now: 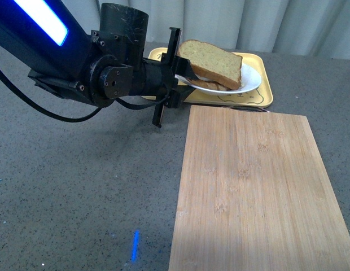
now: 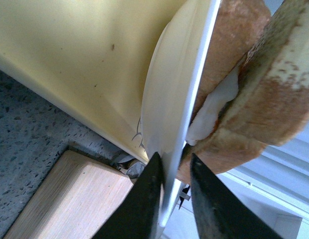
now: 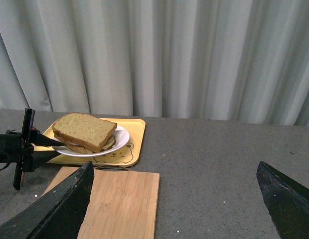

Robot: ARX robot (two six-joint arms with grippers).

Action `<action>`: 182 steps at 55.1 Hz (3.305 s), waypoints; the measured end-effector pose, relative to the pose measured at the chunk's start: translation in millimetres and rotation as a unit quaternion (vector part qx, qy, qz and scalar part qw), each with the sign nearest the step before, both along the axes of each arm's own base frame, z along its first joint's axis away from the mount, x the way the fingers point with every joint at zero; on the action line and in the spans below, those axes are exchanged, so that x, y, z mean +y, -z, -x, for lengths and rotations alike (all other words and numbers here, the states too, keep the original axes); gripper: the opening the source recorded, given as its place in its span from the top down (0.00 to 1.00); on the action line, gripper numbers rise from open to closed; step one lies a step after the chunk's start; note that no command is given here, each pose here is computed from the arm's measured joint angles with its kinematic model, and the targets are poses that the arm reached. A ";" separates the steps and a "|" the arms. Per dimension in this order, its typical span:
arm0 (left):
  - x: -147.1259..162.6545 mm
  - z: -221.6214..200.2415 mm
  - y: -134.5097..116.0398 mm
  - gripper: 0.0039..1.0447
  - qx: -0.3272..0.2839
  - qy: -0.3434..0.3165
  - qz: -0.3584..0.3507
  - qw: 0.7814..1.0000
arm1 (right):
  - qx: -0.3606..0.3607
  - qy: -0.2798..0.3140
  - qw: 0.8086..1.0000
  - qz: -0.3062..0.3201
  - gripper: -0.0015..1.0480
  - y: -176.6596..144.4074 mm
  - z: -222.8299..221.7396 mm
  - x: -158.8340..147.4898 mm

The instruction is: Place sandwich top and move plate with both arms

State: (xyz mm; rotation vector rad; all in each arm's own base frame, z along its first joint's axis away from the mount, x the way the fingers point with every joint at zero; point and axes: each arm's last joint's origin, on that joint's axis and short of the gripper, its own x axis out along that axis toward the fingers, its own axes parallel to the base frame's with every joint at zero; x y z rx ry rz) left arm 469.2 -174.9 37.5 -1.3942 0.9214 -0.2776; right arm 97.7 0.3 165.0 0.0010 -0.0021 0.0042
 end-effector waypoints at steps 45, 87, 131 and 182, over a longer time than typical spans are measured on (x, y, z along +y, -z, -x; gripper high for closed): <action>92.2 157.7 -95.5 0.53 -0.402 -0.133 -0.589 0.688 | 0.000 0.000 1.000 0.000 0.09 0.0 0.0 0.0; 163.3 293.1 -124.0 0.97 -0.404 -0.117 -0.613 0.668 | 0.000 0.000 1.000 0.000 0.09 0.0 0.0 0.0; 174.6 339.0 -133.7 0.97 -0.412 -0.128 -0.613 0.662 | 0.000 0.000 1.000 0.000 0.09 0.0 0.0 0.0; 174.7 365.9 -132.0 0.97 -0.407 -0.123 -0.614 0.665 | 0.000 0.000 1.000 0.000 0.09 0.0 0.0 0.0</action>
